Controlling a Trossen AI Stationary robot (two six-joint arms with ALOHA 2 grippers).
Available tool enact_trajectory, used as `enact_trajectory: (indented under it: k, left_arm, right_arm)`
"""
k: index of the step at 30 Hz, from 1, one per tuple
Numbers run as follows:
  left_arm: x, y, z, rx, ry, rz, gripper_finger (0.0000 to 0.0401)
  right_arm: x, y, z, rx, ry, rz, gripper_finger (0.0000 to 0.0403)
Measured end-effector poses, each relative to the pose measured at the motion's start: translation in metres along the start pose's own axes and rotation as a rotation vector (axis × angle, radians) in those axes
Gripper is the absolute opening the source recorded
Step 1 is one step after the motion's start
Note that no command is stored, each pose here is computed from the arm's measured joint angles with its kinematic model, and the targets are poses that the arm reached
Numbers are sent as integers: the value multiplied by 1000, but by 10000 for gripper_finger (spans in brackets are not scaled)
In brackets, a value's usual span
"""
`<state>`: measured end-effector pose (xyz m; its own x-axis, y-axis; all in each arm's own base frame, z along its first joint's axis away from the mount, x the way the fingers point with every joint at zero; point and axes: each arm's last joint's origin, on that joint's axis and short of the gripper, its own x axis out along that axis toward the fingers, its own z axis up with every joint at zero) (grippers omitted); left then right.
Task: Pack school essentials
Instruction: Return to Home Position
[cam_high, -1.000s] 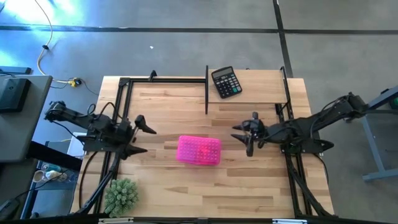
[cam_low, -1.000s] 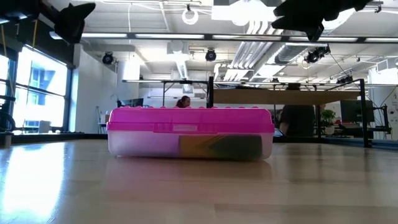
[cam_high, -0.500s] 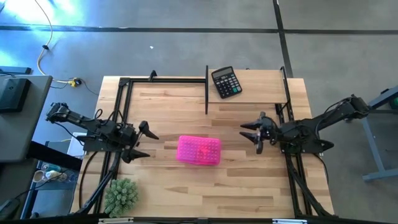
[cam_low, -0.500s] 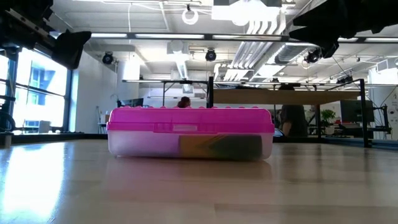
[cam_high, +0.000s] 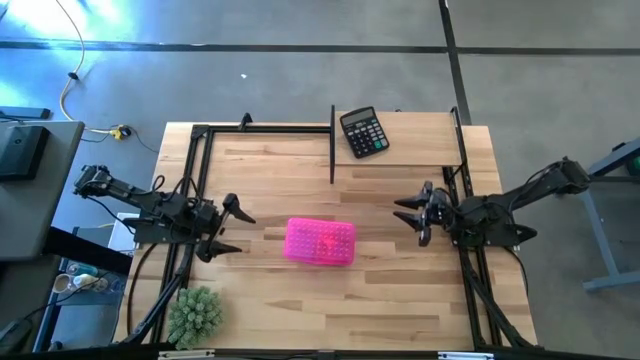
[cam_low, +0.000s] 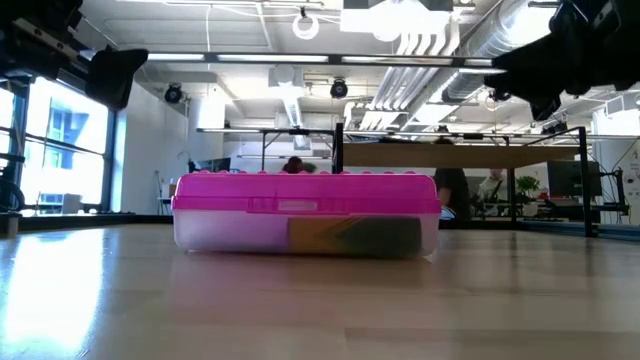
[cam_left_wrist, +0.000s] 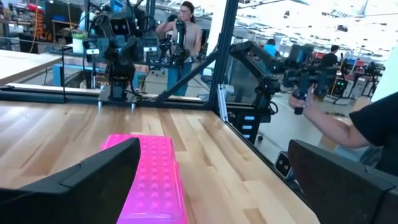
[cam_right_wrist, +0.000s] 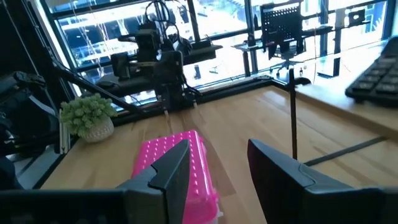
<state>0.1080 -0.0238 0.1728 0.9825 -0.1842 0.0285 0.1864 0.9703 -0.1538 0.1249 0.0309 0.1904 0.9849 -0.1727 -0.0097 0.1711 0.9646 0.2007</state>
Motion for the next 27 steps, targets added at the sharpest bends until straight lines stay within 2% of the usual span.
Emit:
enact_trajectory:
  k: [6, 17, 22, 27]
  left_arm:
    - [0, 0, 0, -17, -4, 1, 400]
    - [0, 0, 1, -52, -11, -1, 400]
    - [0, 1, -4, 14, 34, 6, 400]
    - [0, 1, -9, 11, 84, 14, 400]
  right_arm:
    - [-5, -8, -23, 29, 9, 15, 153]
    - [-7, -5, -26, 36, 42, 51, 153]
    - [-7, -6, -29, 1, 74, 43, 153]
    - [-7, -7, -33, 74, 109, 30, 153]
